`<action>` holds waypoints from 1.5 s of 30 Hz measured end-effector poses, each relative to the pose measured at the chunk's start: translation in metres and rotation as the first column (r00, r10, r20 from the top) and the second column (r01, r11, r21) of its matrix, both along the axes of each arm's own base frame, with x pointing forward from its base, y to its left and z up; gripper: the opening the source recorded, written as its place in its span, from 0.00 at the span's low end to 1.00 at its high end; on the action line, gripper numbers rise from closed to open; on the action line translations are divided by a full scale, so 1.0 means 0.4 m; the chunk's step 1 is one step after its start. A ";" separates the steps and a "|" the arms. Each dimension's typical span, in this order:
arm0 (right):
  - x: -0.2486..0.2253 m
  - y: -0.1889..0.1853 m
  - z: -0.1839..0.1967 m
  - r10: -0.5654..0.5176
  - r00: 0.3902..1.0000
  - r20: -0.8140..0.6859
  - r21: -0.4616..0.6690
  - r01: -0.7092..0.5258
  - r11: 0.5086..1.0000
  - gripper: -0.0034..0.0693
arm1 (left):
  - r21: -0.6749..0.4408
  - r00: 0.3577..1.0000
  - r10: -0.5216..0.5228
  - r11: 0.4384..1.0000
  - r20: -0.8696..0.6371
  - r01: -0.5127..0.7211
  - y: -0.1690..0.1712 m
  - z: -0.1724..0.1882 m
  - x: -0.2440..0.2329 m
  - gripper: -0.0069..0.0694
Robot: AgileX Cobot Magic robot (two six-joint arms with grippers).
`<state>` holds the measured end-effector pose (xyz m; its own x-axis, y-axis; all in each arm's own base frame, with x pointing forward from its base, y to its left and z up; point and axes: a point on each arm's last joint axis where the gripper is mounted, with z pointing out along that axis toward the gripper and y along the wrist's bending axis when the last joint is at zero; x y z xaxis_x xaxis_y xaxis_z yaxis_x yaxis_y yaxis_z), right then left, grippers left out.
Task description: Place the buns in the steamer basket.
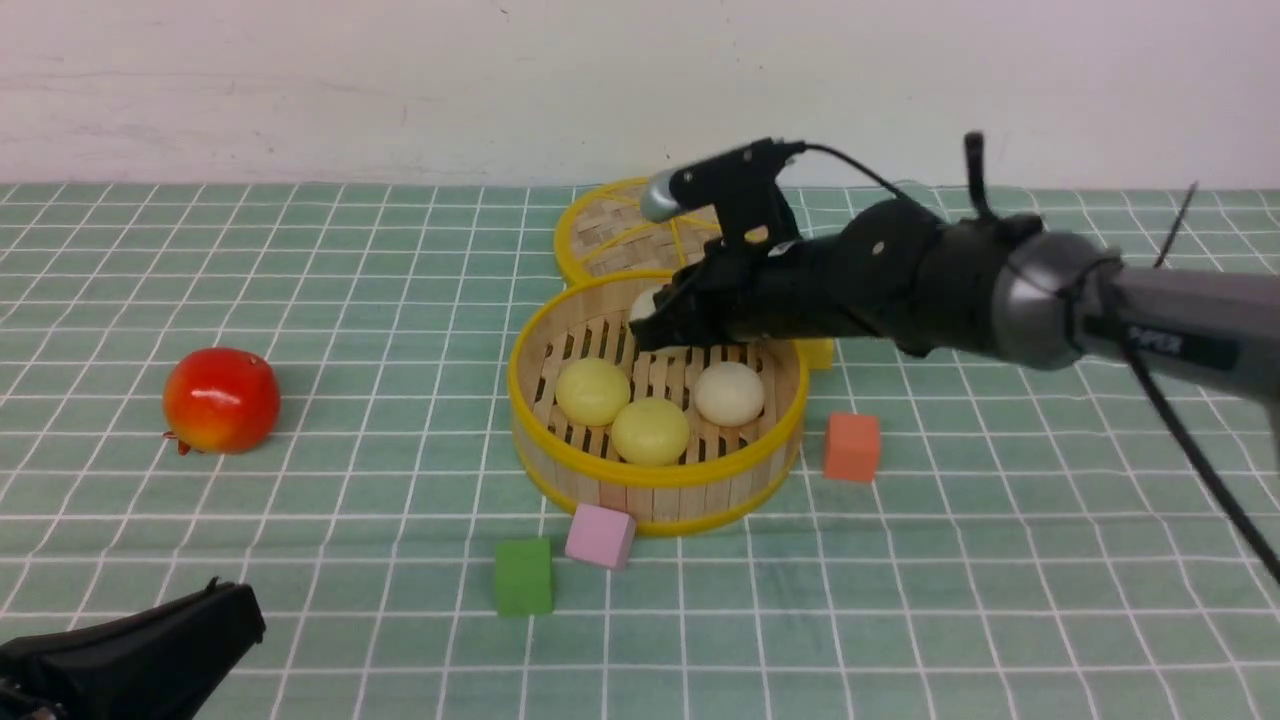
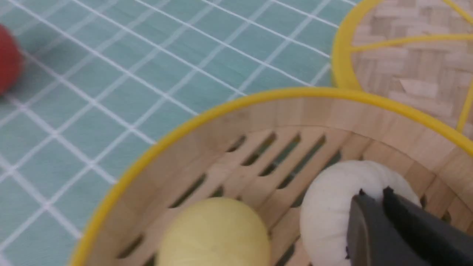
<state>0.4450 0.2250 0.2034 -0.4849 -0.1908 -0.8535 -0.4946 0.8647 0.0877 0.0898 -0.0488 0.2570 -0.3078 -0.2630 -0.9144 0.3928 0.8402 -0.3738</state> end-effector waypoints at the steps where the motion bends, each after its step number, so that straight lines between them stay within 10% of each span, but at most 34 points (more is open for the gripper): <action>1: 0.006 0.000 -0.018 -0.011 1.000 -0.004 -0.005 0.011 1.000 0.15 | 0.000 1.000 0.000 1.000 0.000 0.000 0.000 0.000 0.000 0.09; 9: 0.013 0.001 -0.042 -0.025 1.000 -0.007 -0.012 0.025 1.000 0.53 | 0.000 1.000 0.000 1.000 0.000 0.000 0.000 0.000 0.000 0.09; 15: -0.037 -0.019 0.132 0.062 0.998 0.013 0.061 -0.063 0.996 0.71 | 0.000 1.000 0.000 1.000 0.000 0.000 0.000 0.000 0.000 0.09; 21: -0.201 -0.139 0.409 0.189 0.975 -0.117 0.173 -0.167 0.971 0.53 | -0.001 1.000 0.000 1.000 0.000 0.000 0.000 0.000 0.000 0.09; 29: -0.436 -0.276 0.503 0.071 0.913 -0.402 -0.066 -0.106 0.992 0.03 | -0.001 1.000 0.000 1.000 0.000 0.000 0.000 0.000 0.000 0.09; 45: -0.724 -0.396 0.608 -0.051 0.968 -0.247 -0.099 0.027 0.995 0.03 | -0.001 1.000 0.000 1.000 0.000 0.000 0.000 0.000 0.000 0.09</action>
<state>0.1553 0.0665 0.4465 -0.6880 -0.2411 -0.6845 -0.4335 0.8930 0.1211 0.0898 -0.0488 0.2570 -0.3081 -0.2637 -0.9141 0.3925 0.8400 -0.3747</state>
